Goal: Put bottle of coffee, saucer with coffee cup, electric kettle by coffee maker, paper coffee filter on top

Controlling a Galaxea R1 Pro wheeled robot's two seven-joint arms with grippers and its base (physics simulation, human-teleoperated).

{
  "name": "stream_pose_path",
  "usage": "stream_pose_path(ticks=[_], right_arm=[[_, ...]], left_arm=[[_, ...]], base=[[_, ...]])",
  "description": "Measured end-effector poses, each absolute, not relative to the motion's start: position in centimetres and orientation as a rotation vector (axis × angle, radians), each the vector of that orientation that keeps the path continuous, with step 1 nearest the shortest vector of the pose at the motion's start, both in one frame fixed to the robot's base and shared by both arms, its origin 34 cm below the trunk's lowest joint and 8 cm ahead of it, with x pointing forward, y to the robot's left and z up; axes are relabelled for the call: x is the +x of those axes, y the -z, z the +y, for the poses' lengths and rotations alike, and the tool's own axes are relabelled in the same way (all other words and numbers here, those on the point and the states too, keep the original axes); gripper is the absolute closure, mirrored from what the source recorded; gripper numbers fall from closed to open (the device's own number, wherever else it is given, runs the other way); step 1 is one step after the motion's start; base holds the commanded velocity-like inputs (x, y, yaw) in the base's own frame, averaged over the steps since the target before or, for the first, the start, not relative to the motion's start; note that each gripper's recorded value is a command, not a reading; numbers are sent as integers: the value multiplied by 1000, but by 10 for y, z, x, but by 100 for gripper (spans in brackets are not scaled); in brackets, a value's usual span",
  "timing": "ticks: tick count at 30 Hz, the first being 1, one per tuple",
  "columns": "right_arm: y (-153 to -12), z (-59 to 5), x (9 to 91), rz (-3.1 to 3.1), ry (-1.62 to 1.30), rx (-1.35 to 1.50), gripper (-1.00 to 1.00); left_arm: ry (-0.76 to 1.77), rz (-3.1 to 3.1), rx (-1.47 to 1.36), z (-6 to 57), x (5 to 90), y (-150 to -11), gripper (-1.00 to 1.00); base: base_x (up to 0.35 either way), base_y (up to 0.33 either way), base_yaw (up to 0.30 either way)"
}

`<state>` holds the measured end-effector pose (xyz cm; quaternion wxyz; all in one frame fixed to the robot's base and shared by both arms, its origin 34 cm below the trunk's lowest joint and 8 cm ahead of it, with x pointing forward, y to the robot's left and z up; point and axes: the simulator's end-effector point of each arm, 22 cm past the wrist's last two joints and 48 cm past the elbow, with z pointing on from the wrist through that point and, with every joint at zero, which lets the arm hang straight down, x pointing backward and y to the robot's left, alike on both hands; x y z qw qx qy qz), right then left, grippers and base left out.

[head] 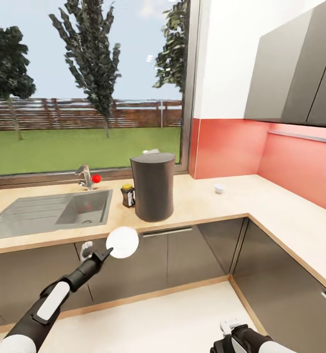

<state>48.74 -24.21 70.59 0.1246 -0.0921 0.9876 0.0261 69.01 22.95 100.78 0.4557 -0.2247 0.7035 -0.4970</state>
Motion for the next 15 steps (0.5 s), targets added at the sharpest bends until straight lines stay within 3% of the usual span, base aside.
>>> stream_pose_path(ticks=[6, 11, 15], right_arm=[[-705, -244, 485, 2881, -73, -268, -100], [-704, -244, 485, 2882, -73, -268, -100], [-704, -246, 485, 2882, -68, -266, -100]], left_arm=[[1056, 1784, -717, 272, 707, -992, 100], [1057, 1761, -708, 276, 732, -1022, 100], [1055, 1813, -743, 272, 743, -1027, 100]], base=[[0, 0, 278], [0, 0, 277], [0, 0, 136]])
